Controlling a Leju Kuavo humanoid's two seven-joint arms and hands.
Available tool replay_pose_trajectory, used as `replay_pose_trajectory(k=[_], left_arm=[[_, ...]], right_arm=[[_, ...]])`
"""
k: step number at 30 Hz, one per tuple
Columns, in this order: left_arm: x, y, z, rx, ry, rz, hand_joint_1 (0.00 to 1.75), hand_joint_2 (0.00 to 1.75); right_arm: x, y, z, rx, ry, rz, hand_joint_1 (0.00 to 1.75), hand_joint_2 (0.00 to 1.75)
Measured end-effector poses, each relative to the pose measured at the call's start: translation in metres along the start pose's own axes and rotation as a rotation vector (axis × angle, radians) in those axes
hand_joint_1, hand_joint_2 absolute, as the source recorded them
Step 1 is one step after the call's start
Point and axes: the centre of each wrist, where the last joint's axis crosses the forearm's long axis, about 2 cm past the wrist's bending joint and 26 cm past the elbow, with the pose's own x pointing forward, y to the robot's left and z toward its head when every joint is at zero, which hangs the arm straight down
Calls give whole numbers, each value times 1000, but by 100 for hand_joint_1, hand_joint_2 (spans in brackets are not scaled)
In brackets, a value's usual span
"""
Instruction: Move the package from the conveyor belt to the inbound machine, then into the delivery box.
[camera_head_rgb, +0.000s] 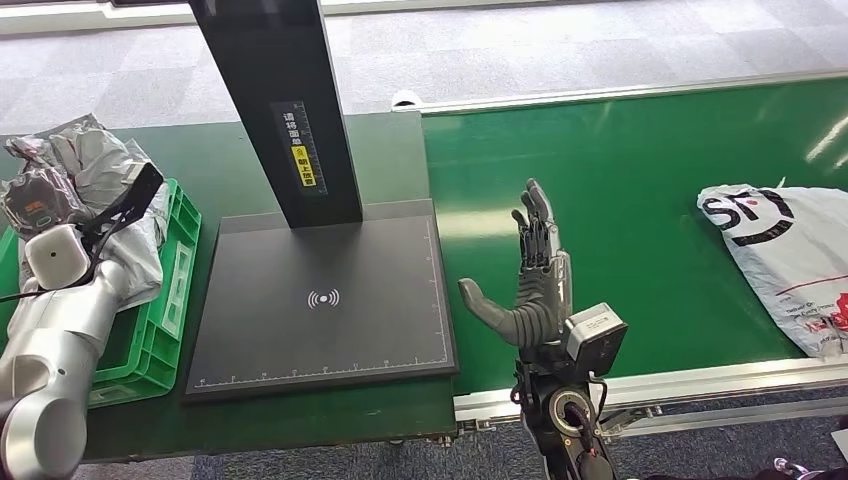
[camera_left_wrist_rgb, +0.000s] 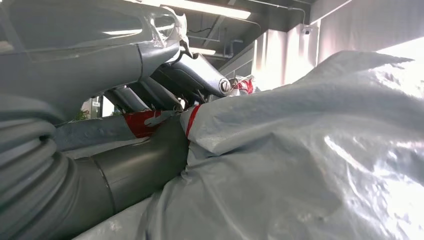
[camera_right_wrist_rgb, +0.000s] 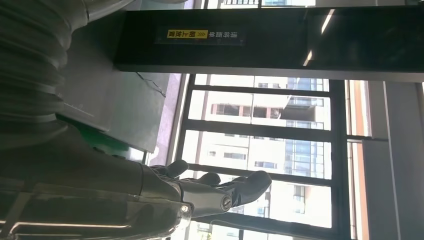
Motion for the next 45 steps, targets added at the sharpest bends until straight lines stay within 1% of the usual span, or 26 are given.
replay_pose_trajectory(k=[6,9,13,15,19,21,22,25,26,27,28,30,32,34,36,38,40,42,44,45], left_arm=[[-7,-4,-2,-30,15,-28,175,175],[-14,-6,-4,-80,64,-76,175,175],[-34,-11,-9,-179,160,-171,175,175],[-45,-12,-11,-213,192,-205,175,175],[-64,-16,-13,-281,216,-240,173,175],[-68,-18,-12,-322,230,-251,175,175],[-69,-19,-11,-344,244,-260,171,175],[-71,-22,-10,-384,280,-283,40,175],[-71,-22,-10,-384,272,-271,0,175],[-72,-21,-10,-378,249,-239,0,175],[-71,-21,-10,-370,206,-173,0,175],[-65,-19,-9,-367,75,84,0,87],[-53,-21,-4,-410,-47,474,0,0],[-40,-26,5,-485,-114,925,0,87],[-30,-29,18,-498,-138,1335,0,175],[-24,-31,36,-414,-107,1615,0,175],[-21,-30,53,-281,-53,1766,0,175],[-18,-24,68,-156,-32,1834,0,175],[-15,-16,81,-69,-61,1862,0,175],[-12,-12,88,-38,-95,1863,0,175]], right_arm=[[0,0,0,1,-1,0,0,175],[0,1,0,4,-1,-1,0,175],[0,1,0,19,1,-6,0,175],[0,1,0,27,2,-8,0,175],[-1,1,0,37,5,-11,0,175],[-1,1,-2,41,6,-10,0,175],[-1,1,-3,44,6,-9,0,175],[-2,1,-5,49,11,-5,0,175],[-2,1,-6,49,13,-3,0,175],[-2,1,-6,48,16,0,0,175],[-2,1,-7,45,18,4,0,175],[-3,0,-6,37,23,13,0,175],[-3,-1,-4,30,27,23,0,175],[-5,-2,-1,28,29,29,0,175],[-6,-4,2,25,31,33,0,175],[-7,-5,6,22,38,36,0,175],[-8,-6,9,15,46,40,0,175],[-9,-6,13,6,54,44,0,175],[-9,-6,15,-1,60,46,0,175],[-9,-6,15,-5,64,47,0,175]])
